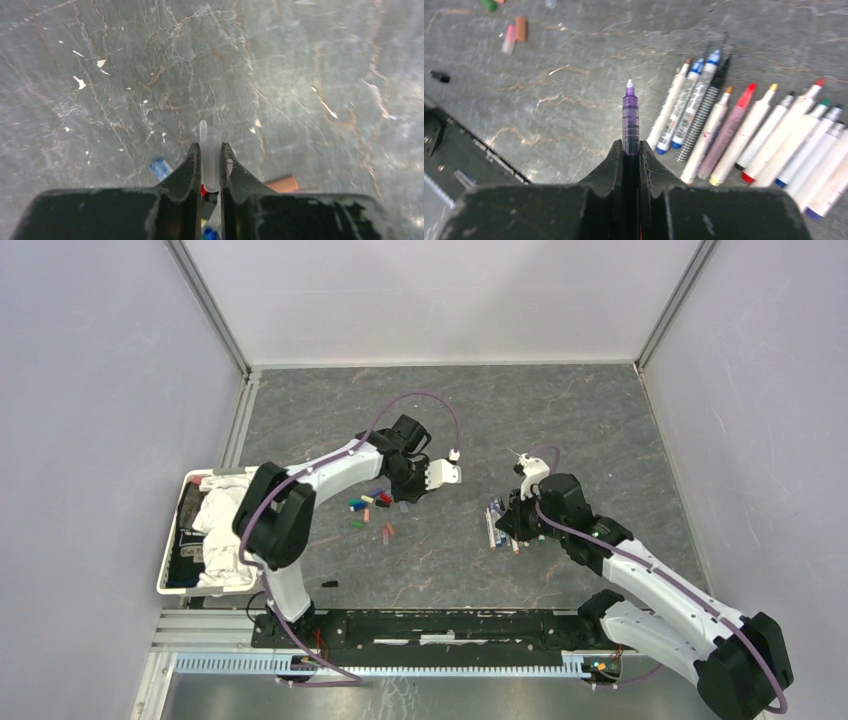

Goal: Open the pen caps
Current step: Place the pen at the center of the board.

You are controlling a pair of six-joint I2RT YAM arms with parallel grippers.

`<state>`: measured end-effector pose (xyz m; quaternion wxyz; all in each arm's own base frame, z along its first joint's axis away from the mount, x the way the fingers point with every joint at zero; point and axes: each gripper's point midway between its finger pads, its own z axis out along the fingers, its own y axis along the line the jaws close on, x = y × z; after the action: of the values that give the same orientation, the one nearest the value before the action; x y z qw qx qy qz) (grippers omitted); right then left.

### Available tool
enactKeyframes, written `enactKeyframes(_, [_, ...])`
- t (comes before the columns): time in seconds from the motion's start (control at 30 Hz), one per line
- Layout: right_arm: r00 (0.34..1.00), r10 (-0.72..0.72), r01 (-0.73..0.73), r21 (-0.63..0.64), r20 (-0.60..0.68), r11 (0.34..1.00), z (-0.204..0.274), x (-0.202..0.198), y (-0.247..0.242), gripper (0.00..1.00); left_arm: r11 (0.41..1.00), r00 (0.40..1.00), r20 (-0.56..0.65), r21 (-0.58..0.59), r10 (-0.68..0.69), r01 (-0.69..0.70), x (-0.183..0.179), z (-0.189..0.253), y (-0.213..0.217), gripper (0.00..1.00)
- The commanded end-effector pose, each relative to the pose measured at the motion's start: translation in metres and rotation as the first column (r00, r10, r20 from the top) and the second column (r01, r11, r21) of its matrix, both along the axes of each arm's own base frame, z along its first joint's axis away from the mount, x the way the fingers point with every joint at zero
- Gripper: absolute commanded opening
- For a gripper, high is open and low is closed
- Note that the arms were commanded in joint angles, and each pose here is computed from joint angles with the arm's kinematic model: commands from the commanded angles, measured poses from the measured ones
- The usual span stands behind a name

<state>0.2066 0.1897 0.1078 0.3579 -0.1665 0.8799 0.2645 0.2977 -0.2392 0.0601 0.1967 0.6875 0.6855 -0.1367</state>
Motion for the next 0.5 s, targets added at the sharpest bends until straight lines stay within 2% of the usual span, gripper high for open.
enactKeyframes(0.0, [0.977,-0.191,0.197,-0.069,0.090,0.978,0.003,0.023,-0.030,0.00,0.994,0.994,0.009,-0.015,0.109,-0.109,0.020,-0.019,-0.010,0.12])
enactKeyframes(0.2, [0.936,-0.321,0.338,-0.115,0.145,0.934,-0.005,0.036,-0.054,0.00,0.989,0.989,0.001,0.033,0.145,-0.145,0.022,-0.039,-0.005,0.26])
enactKeyframes(0.3, [0.911,-0.376,0.401,-0.145,0.171,0.905,-0.010,0.041,-0.066,0.00,0.985,0.987,-0.009,0.055,0.163,-0.162,0.019,-0.042,-0.001,0.37])
enactKeyframes(0.43, [0.894,-0.410,0.439,-0.167,0.183,0.883,-0.017,0.048,-0.072,0.00,0.981,0.982,0.000,0.038,0.188,-0.188,0.020,-0.023,-0.001,0.49])
enactKeyframes(0.47, [0.890,-0.416,0.446,-0.171,0.187,0.878,-0.019,0.050,-0.073,0.00,0.980,0.980,0.003,0.025,0.199,-0.199,0.021,-0.014,-0.002,0.57])
